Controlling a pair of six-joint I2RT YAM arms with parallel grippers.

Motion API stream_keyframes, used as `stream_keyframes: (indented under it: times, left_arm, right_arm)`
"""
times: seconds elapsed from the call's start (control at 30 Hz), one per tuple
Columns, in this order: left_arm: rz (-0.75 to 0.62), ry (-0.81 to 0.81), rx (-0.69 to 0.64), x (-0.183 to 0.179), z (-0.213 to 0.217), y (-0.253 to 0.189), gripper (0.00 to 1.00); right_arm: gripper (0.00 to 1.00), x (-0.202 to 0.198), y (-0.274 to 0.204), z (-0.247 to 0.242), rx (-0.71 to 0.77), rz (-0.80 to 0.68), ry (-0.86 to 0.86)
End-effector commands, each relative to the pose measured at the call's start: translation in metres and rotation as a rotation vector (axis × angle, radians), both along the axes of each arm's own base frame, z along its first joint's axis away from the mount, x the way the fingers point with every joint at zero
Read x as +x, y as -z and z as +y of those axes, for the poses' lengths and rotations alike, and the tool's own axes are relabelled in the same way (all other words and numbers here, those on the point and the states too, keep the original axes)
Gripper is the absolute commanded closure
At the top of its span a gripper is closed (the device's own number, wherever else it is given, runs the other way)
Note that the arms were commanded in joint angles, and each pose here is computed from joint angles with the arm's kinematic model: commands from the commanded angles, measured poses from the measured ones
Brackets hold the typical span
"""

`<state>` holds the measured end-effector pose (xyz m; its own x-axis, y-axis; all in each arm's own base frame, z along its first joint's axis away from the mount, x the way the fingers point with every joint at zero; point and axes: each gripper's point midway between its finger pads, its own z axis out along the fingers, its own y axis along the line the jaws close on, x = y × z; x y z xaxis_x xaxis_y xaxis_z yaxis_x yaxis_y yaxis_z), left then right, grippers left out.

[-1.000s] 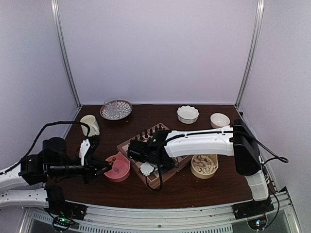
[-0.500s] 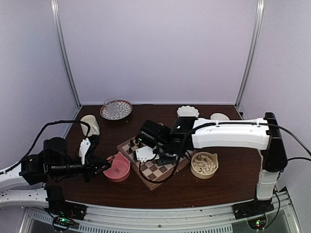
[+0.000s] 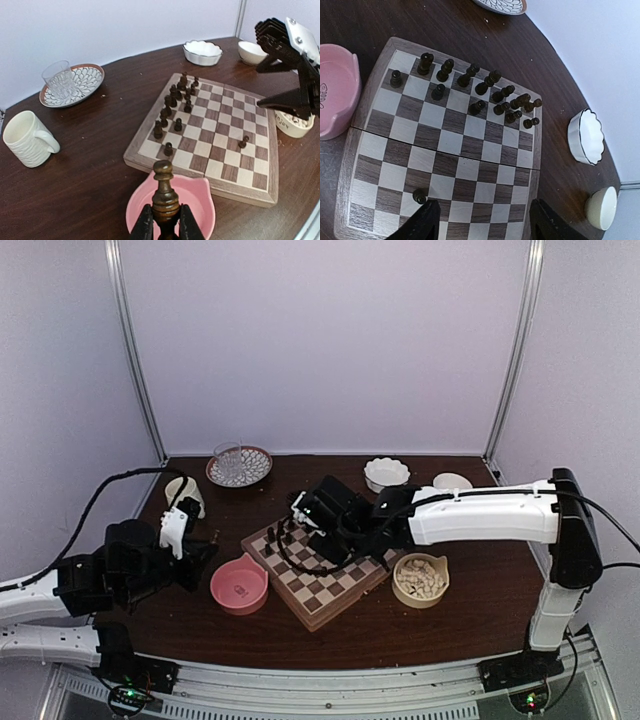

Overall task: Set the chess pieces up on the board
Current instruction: Place the pawn on the chessboard, then pick up the pawn from the chessboard.

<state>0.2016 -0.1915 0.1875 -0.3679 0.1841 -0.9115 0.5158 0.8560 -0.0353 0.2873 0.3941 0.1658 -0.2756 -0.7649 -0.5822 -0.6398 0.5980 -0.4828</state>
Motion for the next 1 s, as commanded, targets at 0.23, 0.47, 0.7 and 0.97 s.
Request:
stream_keyframes:
  times: [0.23,0.47,0.7,0.97]
  left_arm:
    - [-0.23,-0.088,-0.072,0.041,-0.014,-0.028,1.0]
    - [-0.256,-0.041,-0.027,0.036,-0.014,-0.016,1.0]
    - [-0.271,-0.019,-0.035,0.031,-0.012,-0.02,1.0]
    - [-0.265,-0.005,-0.022,0.03,-0.014,-0.018,1.0]
  right_arm:
    - [0.44,-0.007,0.024,0.002,0.257,0.383,0.135]
    - [0.48,-0.017,0.06,0.011,0.189,0.509,0.154]
    - [0.53,-0.018,0.076,0.012,0.156,0.538,0.162]
    - [0.62,-0.022,0.086,0.014,0.137,0.569,0.16]
